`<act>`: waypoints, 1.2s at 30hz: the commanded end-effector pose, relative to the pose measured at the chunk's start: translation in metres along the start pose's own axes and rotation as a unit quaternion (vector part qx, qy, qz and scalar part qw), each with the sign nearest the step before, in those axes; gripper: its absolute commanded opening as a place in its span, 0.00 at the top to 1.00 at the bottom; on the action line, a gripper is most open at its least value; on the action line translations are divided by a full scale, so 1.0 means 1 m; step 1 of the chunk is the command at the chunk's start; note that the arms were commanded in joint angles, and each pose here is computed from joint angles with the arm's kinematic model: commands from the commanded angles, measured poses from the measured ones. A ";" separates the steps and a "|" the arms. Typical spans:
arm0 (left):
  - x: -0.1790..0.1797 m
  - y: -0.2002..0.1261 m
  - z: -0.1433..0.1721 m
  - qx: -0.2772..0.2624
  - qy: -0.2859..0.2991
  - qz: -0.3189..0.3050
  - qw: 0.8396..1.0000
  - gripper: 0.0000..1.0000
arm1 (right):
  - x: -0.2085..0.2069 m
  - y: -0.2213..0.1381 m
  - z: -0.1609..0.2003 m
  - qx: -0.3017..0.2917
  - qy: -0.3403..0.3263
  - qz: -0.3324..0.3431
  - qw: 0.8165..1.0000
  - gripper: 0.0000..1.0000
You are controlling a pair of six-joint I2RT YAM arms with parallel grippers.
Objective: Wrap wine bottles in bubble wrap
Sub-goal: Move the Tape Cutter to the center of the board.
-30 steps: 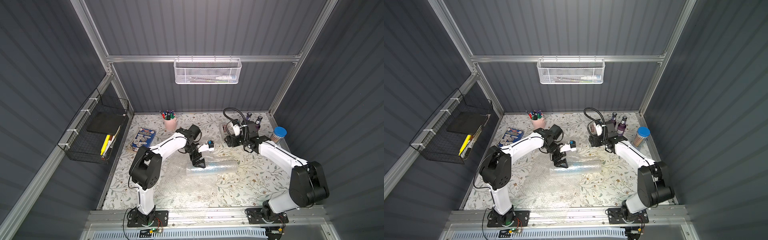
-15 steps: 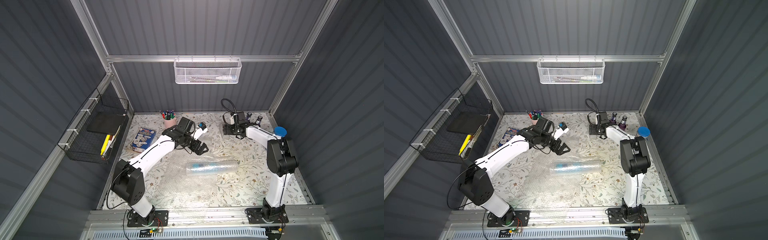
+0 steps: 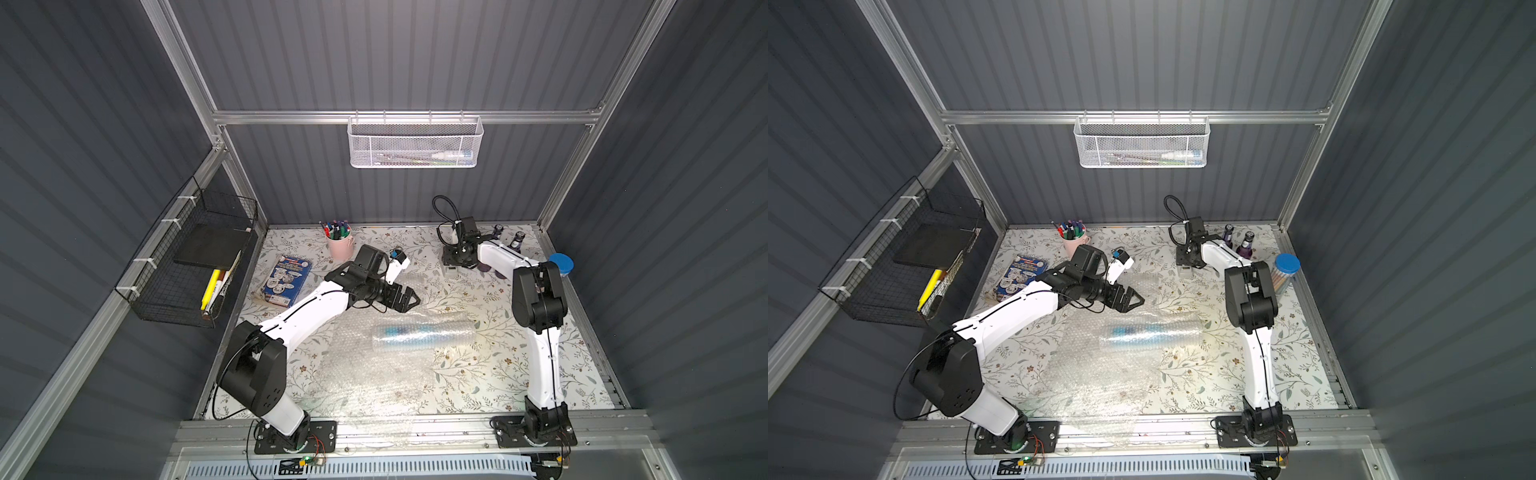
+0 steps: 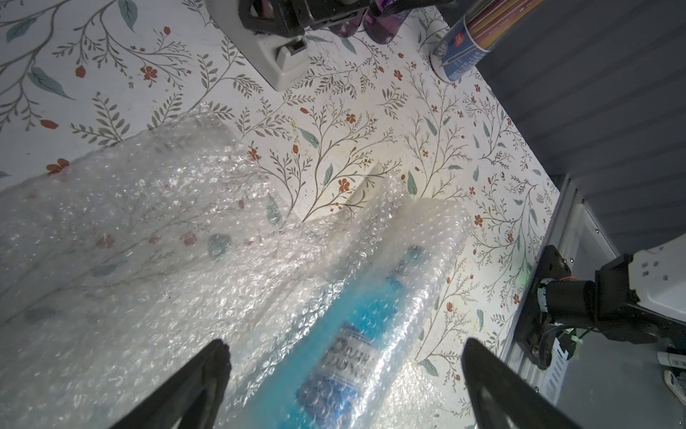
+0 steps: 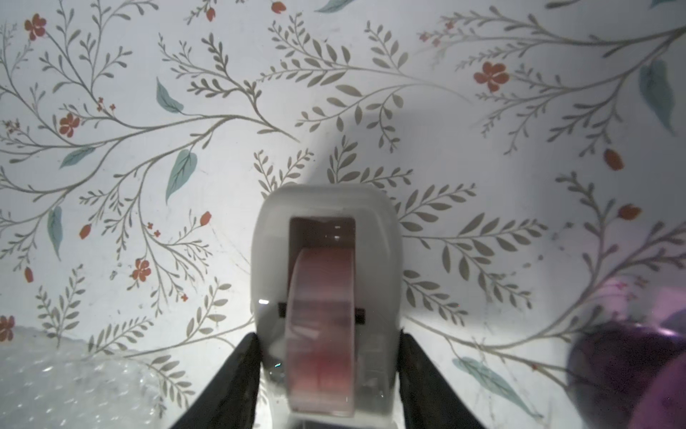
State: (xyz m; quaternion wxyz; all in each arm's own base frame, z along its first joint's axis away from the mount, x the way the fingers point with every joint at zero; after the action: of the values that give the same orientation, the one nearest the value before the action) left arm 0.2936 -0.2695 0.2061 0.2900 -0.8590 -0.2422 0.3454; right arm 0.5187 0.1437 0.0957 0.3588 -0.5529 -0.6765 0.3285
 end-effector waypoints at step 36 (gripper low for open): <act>0.006 0.006 0.012 0.027 0.000 -0.002 1.000 0.01 | 0.010 0.025 -0.003 0.016 0.042 0.083 0.996 0.38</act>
State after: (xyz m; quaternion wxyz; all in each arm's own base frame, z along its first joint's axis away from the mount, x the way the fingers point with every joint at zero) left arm 0.2909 -0.2676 0.1996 0.2985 -0.8548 -0.2408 0.3495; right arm 0.5337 0.1638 0.0855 0.3580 -0.6049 -0.6305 0.3293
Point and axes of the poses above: each gripper's point midway between its finger pads, its own y axis out along the fingers, its own x axis along the line the jaws close on, z = x × y, the point moved 5 cm from there along -y, back along the fingers, and after that the axes turned 3 degrees about -y, right-handed, at the moved point
